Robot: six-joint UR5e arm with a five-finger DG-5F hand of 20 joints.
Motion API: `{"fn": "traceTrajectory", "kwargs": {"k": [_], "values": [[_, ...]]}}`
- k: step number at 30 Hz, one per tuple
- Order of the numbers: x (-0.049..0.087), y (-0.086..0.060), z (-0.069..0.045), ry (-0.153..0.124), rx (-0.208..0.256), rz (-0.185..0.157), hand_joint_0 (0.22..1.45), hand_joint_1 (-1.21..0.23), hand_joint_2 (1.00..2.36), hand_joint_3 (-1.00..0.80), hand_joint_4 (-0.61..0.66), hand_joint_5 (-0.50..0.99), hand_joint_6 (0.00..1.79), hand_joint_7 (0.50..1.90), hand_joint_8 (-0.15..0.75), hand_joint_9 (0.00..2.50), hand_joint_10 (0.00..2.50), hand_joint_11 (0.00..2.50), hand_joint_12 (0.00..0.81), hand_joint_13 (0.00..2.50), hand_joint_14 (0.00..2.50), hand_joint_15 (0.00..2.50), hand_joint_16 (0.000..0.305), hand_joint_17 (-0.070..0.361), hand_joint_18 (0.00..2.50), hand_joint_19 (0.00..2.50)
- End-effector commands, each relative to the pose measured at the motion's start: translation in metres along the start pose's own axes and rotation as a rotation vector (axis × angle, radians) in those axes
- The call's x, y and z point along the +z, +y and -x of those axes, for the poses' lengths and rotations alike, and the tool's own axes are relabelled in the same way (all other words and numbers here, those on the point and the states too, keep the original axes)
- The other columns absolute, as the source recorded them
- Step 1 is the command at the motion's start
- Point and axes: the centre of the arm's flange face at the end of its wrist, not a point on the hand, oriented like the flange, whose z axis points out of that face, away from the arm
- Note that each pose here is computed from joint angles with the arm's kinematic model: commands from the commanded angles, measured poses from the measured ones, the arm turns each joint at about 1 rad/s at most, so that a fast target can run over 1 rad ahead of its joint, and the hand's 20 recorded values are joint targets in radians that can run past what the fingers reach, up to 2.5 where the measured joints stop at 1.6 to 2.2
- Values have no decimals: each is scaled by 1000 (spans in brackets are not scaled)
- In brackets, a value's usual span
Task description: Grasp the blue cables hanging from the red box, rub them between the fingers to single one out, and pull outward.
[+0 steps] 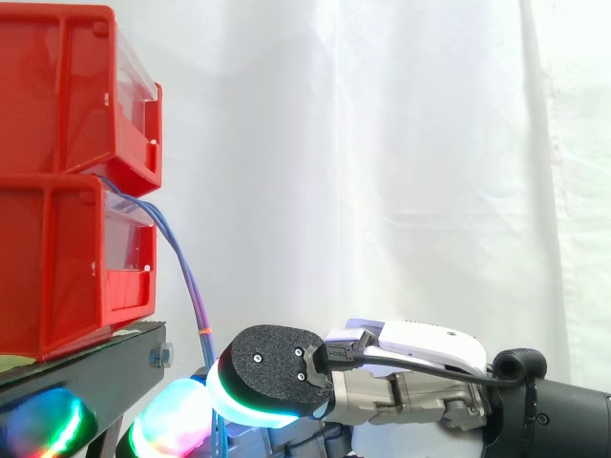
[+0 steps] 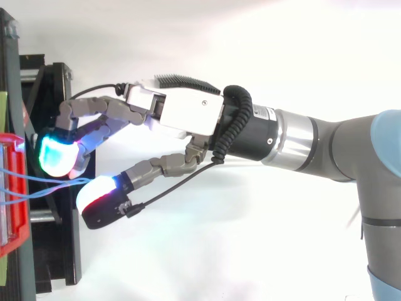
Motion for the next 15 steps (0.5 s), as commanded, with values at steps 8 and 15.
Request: {"fn": "traceTrajectory", "kwargs": {"k": [8,15], "values": [[-1,1,-5,63,-8,13,578,-760,1003,-455,235,-132,666,1143,311,853,18,608,395,749,16,473,58,131,667,599],[0,1,-3,97,-11,27,584,-763,1004,-434,221,-147,737,1063,313,857,18,609,394,758,17,473,58,131,680,597]]}}
